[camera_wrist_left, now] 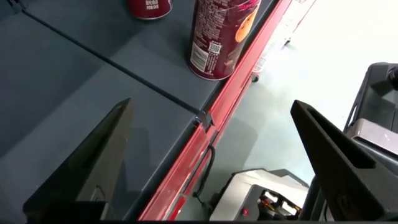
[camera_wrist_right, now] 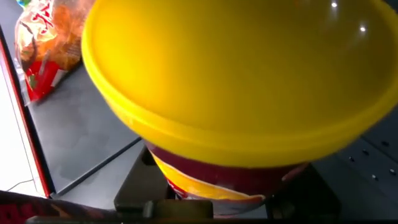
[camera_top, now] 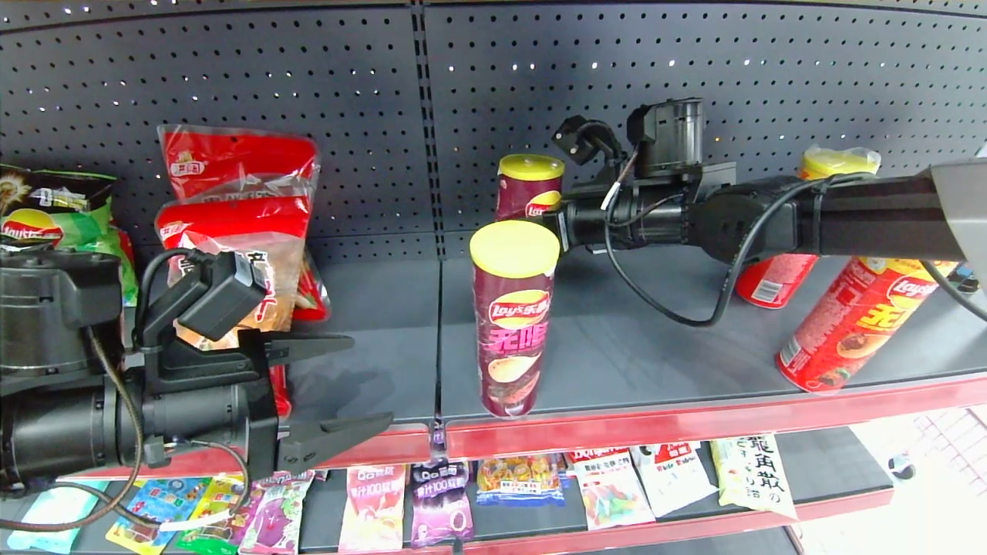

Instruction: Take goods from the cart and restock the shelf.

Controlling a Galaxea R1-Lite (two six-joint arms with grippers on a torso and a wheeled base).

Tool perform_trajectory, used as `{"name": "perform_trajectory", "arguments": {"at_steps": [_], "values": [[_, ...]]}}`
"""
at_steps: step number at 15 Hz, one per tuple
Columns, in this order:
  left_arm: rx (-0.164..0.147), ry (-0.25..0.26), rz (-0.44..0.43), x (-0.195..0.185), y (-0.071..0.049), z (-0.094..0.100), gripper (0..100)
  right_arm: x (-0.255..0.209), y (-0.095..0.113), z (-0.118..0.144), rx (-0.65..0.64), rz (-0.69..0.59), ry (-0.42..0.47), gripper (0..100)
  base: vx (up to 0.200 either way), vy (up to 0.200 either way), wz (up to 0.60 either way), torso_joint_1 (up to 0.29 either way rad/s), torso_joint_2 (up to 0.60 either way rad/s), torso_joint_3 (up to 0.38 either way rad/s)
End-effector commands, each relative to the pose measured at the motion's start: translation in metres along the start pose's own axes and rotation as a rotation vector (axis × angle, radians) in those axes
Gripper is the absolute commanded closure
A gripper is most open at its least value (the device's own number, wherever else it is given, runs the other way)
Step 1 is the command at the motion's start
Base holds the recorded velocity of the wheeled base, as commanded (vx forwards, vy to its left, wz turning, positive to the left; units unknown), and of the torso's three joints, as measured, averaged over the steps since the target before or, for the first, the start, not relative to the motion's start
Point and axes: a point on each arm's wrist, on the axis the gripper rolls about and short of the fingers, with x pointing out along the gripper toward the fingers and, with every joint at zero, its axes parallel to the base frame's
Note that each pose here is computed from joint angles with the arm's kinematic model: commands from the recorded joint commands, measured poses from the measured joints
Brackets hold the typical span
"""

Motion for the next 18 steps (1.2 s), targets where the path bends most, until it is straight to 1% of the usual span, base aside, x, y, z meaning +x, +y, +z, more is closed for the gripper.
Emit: {"name": "perform_trajectory", "arguments": {"at_steps": [1, 4, 10, 11, 14, 18], "values": [[0.0, 0.001, 0.0, 0.001, 0.001, 0.0, 0, 0.001, 0.005, 0.001, -0.006, 0.012, -0.001, 0, 0.0, 0.0, 0.0, 0.0, 0.0, 0.0], [-0.001, 0.001, 0.0, 0.001, 0.001, 0.0, 0, 0.0, 0.008, 0.001, 0.004, 0.015, 0.004, 0, 0.0, 0.0, 0.0, 0.0, 0.0, 0.0], [-0.002, 0.006, -0.001, 0.004, 0.003, 0.0, 0, -0.034, 0.022, -0.002, 0.024, 0.004, 0.046, 0, 0.0, 0.0, 0.0, 0.0, 0.0, 0.0], [-0.001, 0.006, -0.003, 0.005, 0.003, 0.0, 0, -0.044, 0.023, -0.005, 0.033, -0.023, 0.063, 0, 0.0, 0.0, 0.0, 0.0, 0.0, 0.0], [-0.002, 0.009, 0.0, 0.005, 0.004, 0.0, 0, -0.068, 0.029, -0.013, 0.051, -0.042, 0.094, 0, 0.0, 0.0, 0.0, 0.0, 0.0, 0.0], [-0.003, 0.033, 0.016, 0.014, 0.008, -0.002, 0, -0.099, 0.044, -0.023, 0.068, -0.106, 0.139, 0, 0.0, 0.0, 0.0, 0.0, 0.0, 0.0]]}}
